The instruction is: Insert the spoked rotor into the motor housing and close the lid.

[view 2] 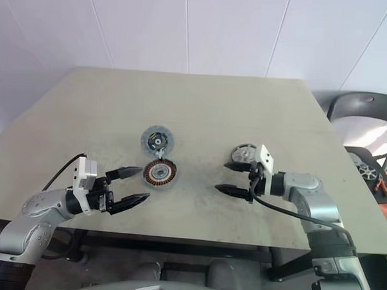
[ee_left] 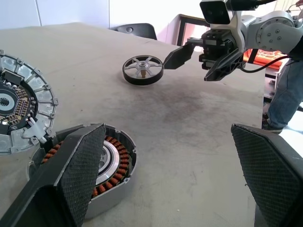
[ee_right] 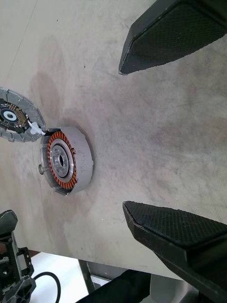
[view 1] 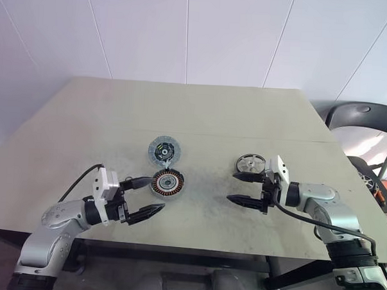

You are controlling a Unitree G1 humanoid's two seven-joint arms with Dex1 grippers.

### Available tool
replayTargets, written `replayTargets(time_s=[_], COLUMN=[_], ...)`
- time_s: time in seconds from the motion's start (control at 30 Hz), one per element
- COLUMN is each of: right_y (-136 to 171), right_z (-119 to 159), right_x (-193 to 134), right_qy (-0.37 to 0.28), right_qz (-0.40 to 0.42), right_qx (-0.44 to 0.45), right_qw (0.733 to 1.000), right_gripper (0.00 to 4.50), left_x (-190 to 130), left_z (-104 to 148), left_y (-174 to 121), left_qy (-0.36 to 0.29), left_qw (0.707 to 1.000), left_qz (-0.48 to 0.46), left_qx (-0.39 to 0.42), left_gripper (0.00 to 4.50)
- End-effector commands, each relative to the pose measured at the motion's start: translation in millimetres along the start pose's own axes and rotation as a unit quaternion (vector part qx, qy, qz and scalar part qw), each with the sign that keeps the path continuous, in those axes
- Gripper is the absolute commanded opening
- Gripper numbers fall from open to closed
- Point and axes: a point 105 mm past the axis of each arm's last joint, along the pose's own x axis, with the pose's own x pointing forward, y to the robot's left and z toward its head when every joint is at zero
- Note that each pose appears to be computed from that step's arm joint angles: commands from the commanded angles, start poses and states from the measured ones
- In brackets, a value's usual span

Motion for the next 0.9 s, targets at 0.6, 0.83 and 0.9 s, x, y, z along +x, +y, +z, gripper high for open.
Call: replayTargets(time_s=[0.6, 0.83, 0.9], right_y=[-0.1, 0.2, 0.5], right_z=[10.1, 9.7, 9.6], right_x=[4.4, 5.5, 5.8], right_qy=[-0.01, -0.01, -0.01], right_qz=[0.005, 0.006, 0.006], right_qx=[-0.016, -0.015, -0.015], right_qw=[1.0, 1.0, 1.0], right_gripper=[4.49, 4.49, 4.49], left_x=[2.2, 2.0, 2.0], left_z=[6.2, 6.3, 6.3], left_y=[-2.5, -2.1, -2.3], left_qy=[-0.007, -0.007, -0.007], left_qw=[1.0, 1.0, 1.0], left_qz=[-0.005, -0.004, -0.004], left_qx=[0.02, 0.02, 0.019], left_gripper=[4.5, 4.5, 4.5])
